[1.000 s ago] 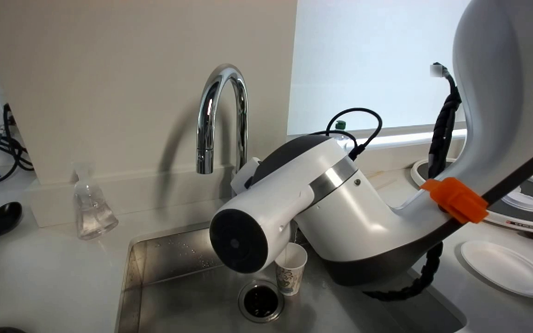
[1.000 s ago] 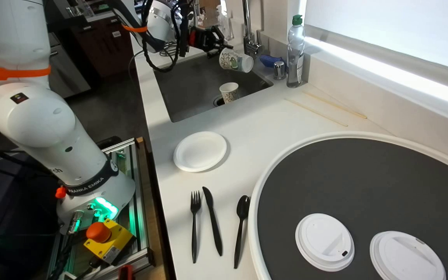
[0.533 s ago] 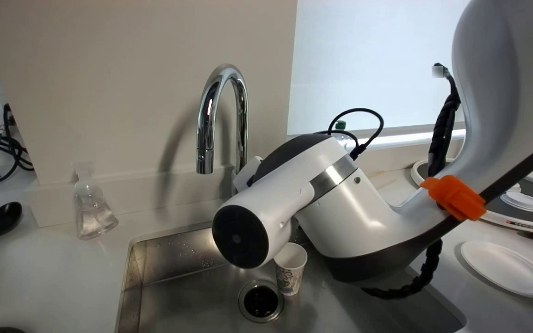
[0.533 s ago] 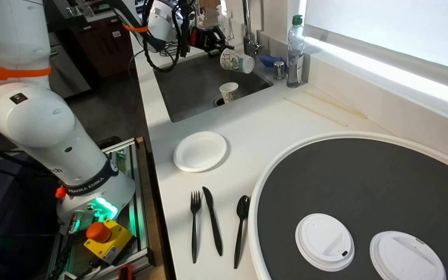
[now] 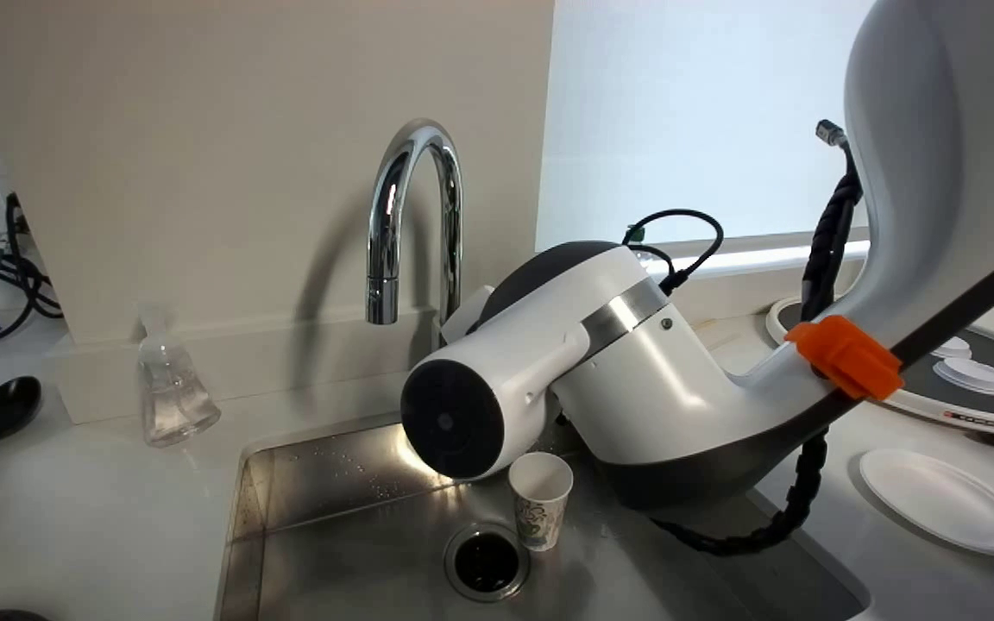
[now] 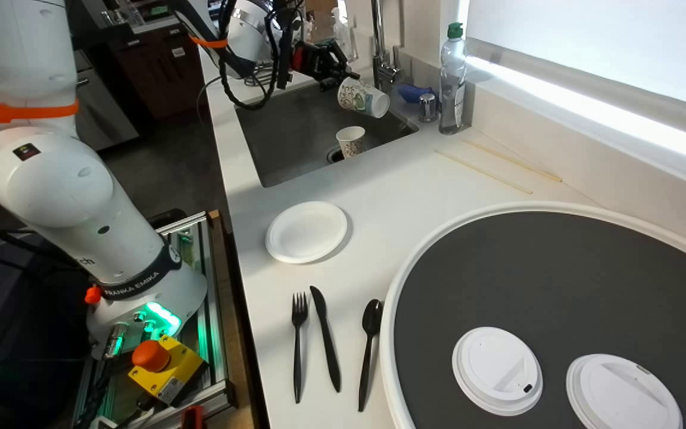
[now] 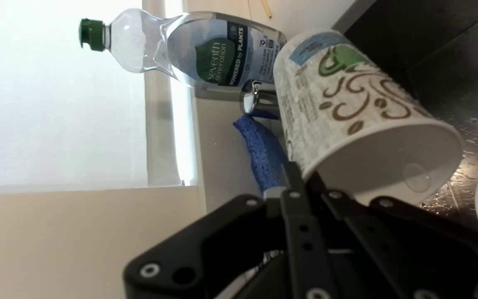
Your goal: Place the coffee cup in the sink then put the liquid from the cup on the left into the cup on the right.
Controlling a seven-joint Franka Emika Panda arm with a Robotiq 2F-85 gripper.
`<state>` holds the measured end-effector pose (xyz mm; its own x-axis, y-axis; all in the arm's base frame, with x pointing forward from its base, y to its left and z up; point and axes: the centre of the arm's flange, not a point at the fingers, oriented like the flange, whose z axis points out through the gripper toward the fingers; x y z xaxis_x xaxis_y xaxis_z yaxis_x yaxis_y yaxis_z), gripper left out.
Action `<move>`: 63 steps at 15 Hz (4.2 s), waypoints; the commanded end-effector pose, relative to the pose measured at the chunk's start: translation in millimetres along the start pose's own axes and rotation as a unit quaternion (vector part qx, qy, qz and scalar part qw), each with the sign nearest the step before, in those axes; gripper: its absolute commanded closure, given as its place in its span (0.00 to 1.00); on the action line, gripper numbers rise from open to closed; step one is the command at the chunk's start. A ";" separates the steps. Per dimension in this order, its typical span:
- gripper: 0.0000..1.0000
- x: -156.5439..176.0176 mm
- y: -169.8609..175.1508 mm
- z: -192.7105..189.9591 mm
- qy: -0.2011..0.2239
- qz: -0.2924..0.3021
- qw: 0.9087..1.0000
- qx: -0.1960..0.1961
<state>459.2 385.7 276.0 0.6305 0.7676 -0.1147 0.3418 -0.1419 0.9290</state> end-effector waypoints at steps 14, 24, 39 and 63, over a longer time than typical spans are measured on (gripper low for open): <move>0.99 -63.1 69.6 45.0 -0.004 0.205 0.965 0.164; 0.99 -128.3 110.9 80.0 -0.027 0.364 0.905 0.219; 0.99 -204.4 122.5 109.5 -0.073 0.553 0.786 0.268; 0.57 -251.9 93.6 132.8 -0.146 0.638 0.706 0.271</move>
<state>438.8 102.1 349.4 0.7612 -0.3275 0.5597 -0.4515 -0.8872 0.0950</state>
